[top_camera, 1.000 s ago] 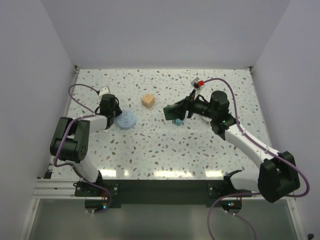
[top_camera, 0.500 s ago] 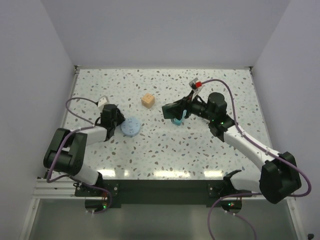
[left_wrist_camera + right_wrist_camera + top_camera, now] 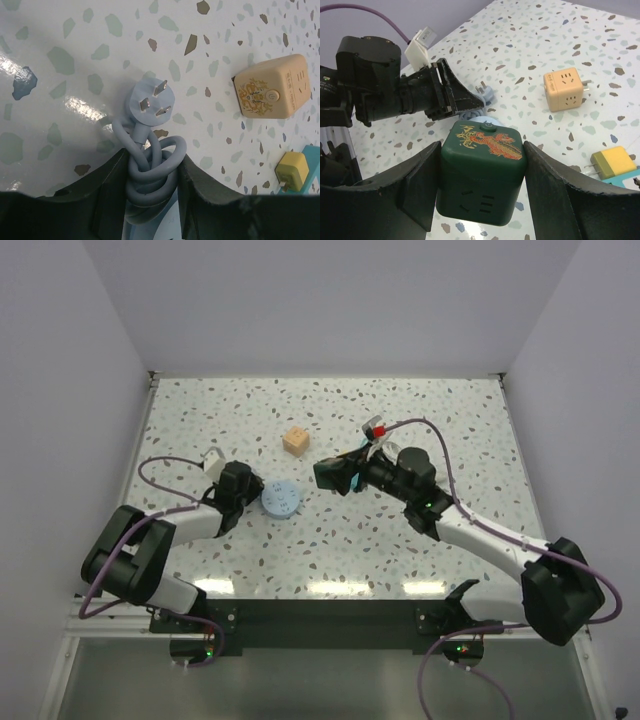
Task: Insert the plug
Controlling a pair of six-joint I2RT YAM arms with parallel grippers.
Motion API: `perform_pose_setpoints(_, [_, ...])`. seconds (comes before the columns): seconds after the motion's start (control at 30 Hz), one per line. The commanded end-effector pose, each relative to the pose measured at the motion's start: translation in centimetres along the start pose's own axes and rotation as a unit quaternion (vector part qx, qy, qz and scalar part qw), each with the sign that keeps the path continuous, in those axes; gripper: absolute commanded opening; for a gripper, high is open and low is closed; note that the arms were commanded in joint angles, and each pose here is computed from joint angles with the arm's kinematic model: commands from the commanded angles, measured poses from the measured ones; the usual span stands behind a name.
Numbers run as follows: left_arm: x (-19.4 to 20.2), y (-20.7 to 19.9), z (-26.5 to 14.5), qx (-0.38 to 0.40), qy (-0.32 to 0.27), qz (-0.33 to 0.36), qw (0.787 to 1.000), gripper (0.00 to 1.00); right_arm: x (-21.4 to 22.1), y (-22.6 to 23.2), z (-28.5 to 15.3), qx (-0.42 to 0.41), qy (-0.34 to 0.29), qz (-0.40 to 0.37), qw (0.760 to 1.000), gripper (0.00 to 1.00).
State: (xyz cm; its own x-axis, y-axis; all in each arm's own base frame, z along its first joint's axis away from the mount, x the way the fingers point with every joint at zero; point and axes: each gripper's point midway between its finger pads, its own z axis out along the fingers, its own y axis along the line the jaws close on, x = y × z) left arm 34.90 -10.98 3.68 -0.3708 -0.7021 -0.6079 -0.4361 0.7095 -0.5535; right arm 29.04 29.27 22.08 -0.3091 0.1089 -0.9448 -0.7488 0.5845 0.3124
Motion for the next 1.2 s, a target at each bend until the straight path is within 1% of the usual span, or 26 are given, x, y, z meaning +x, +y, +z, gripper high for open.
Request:
perform_pose_setpoints(0.0, [0.5,-1.8,-0.1,0.028,0.014,0.024,0.999,0.00,-3.6,1.1,0.8,-0.012,-0.075,-0.046,0.996,0.00])
perform_pose_setpoints(0.1, [1.4,-2.0,0.3,0.030,0.036,0.049,0.998,0.00,-2.8,1.2,1.4,-0.010,-0.073,-0.047,0.996,0.00])
perform_pose_setpoints(0.17, [2.2,-1.3,0.5,0.025,0.046,0.035,0.998,0.00,-2.6,1.2,1.7,0.001,-0.085,-0.042,0.995,0.00])
perform_pose_setpoints(0.3, [3.7,-0.7,0.4,0.034,0.060,0.014,0.998,0.00,-0.8,1.7,3.0,0.017,-0.079,-0.049,0.996,0.00])
perform_pose_setpoints(0.43, [4.2,-0.8,0.2,0.041,0.066,0.007,0.997,0.00,-0.2,1.7,3.5,0.039,-0.091,-0.054,0.994,0.00])
perform_pose_setpoints(0.57, [4.1,-1.3,-0.1,0.050,0.062,0.005,0.997,0.00,0.8,1.2,3.8,0.079,-0.108,-0.059,0.989,0.00])
perform_pose_setpoints(0.67, [4.0,-1.6,-0.3,0.057,0.064,0.008,0.996,0.00,1.7,1.3,4.5,0.084,-0.115,-0.063,0.988,0.00])
perform_pose_setpoints(0.7, [4.2,-1.7,-0.4,0.061,0.070,0.009,0.996,0.00,1.9,1.3,4.6,0.090,-0.120,-0.061,0.987,0.00])
perform_pose_setpoints(0.73, [4.3,-1.9,-0.4,0.064,0.073,0.011,0.995,0.00,1.3,1.4,4.6,0.090,-0.138,-0.062,0.984,0.00])
perform_pose_setpoints(0.77, [4.4,-2.0,-0.4,0.067,0.077,0.016,0.995,0.00,2.2,1.1,4.9,0.097,-0.133,-0.063,0.984,0.00])
perform_pose_setpoints(0.93, [5.5,-2.6,-0.6,0.081,0.108,0.019,0.991,0.00,2.2,0.6,5.6,0.117,-0.158,-0.069,0.978,0.00])
perform_pose_setpoints(1.0, [5.9,-2.8,-0.7,0.085,0.120,0.021,0.989,0.00,3.2,0.4,6.1,0.121,-0.152,-0.074,0.978,0.00])
perform_pose_setpoints(1.17, [6.5,-3.0,-0.2,0.086,0.134,0.021,0.987,0.00,3.6,0.5,6.6,0.129,-0.167,-0.074,0.975,0.00])
